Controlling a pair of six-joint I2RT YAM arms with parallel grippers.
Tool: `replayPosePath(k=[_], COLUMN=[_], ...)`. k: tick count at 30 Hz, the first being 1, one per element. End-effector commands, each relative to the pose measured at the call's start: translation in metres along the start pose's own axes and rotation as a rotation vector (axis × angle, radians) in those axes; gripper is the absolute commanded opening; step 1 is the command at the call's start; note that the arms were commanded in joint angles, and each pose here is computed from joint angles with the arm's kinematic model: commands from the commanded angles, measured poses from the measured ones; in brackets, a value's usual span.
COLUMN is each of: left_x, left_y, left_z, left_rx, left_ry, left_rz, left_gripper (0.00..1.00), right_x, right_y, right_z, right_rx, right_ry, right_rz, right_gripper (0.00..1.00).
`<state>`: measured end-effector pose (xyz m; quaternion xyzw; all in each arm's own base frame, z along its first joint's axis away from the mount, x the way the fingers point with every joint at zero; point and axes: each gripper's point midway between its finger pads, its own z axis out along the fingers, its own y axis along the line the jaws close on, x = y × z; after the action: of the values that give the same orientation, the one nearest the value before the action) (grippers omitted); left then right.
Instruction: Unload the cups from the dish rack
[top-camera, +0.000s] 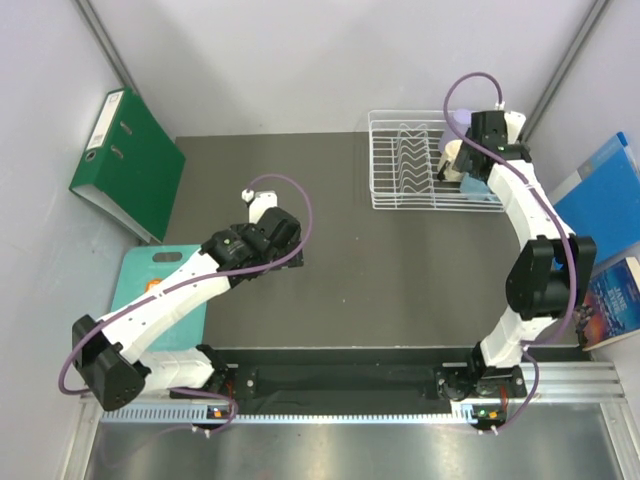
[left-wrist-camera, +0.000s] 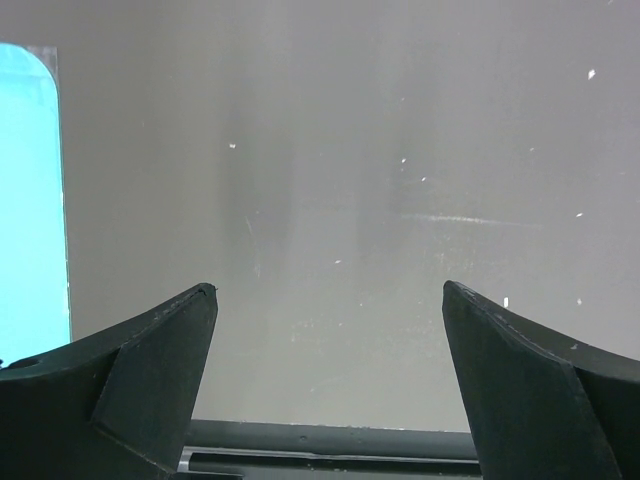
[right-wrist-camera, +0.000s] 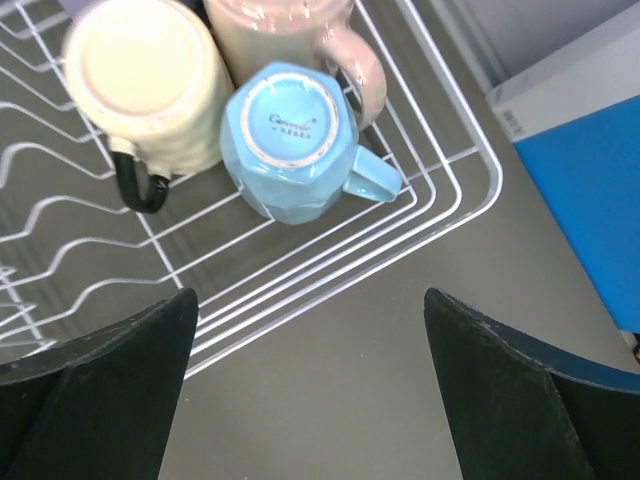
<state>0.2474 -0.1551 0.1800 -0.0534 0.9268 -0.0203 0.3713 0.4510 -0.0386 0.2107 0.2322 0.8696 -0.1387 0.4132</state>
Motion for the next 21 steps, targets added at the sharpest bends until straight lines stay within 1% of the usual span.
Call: replayPosePath(k=[1, 6, 7, 10, 13, 17, 21], left_x=[0.007, 0.015, 0.015, 0.016, 0.017, 0.021, 0.020], left_y=[-0.001, -0.004, -0.006, -0.009, -0.010, -0.010, -0.012], left_z=[0.009, 0.019, 0.020, 0.025, 0.029, 0.033, 0.036], left_rx=[-0.017, -0.038, -0.034, -0.042, -0.054, -0.069, -0.067], left_ry=[0.020, 0.053, 0.054, 0.065, 0.069, 0.080, 0.075], left_rz=[-0.006, -0.006, -0.006, -0.002, -0.002, -0.002, -0.011], left_gripper=[0.99, 0.99, 0.99, 0.99, 0.99, 0.99, 0.99], right_x=[-0.003, -0.005, -0.010, -0.013, -0.011, -0.011, -0.025], right_y=[-0.004, -0.002, -0.018, -0.024, -0.025, -0.020, -0.011], right_z=[0.012, 0.028, 0.038, 0.052, 0.065, 0.071, 0.062], right_rx=[-0.012, -0.040, -0.011, -0.016, -0.018, -0.029, -0.074], right_ry=[-0.018, -0.005, -0.001, 0.008, 0.029, 0.032, 0.018], right_rz=[0.026, 0.043, 0.068, 0.094, 0.084, 0.093, 0.141], right_gripper=[0.93, 0.91, 0.91, 0.90, 0.90, 0.90, 0.92])
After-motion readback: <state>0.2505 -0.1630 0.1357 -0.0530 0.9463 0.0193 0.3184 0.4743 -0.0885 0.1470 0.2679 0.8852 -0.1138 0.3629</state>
